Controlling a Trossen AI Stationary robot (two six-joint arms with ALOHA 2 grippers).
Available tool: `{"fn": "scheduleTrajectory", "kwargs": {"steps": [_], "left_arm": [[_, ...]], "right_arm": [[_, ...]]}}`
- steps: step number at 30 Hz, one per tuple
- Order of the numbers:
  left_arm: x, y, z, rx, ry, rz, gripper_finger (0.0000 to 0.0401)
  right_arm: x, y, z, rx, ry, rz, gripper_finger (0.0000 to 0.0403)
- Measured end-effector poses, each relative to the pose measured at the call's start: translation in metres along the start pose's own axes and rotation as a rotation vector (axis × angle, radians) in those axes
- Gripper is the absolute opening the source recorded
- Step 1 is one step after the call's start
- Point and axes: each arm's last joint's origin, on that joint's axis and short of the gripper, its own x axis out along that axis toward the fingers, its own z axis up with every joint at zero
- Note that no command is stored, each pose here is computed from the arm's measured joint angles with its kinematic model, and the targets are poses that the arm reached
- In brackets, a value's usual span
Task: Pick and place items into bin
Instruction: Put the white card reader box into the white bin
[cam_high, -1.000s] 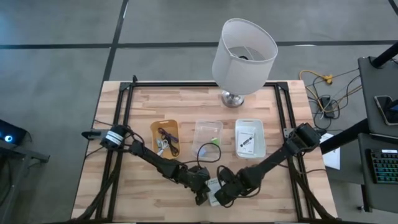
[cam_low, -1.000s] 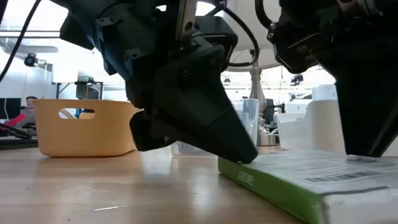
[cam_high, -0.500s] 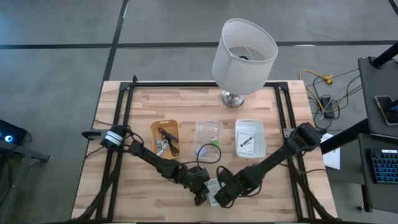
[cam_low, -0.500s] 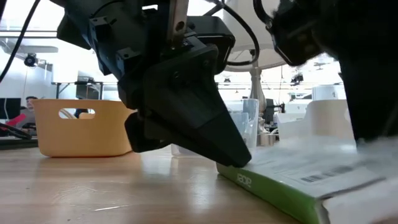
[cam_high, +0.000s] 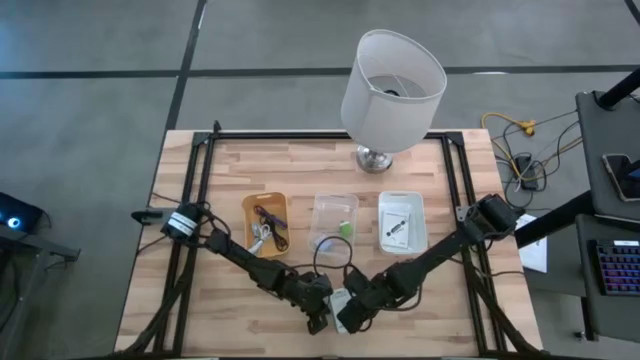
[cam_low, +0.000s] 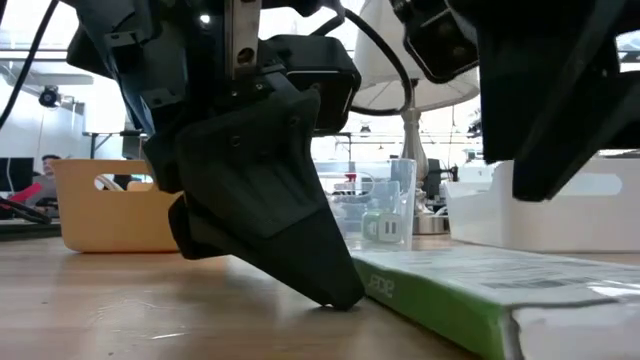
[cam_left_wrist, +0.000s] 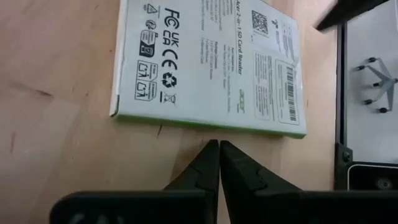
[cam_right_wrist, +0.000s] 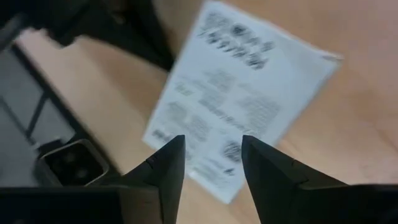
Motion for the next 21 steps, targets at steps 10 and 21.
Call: {"fn": "scheduleTrajectory", "kwargs": {"steps": [10, 21], "left_arm": [[-0.018, -0.014, 0.01, 0.059, -0.127, 0.017, 0.0], [-0.01, -0.007, 0.012, 0.057, -0.132, 0.029, 0.0]], "right_arm": [[-0.003, -0.006, 0.001, 0.016, -0.049, -0.072, 0.0158], [-0.002, -0.009, -0.001, 0.025, -0.032, -0.094, 0.0154]]}}
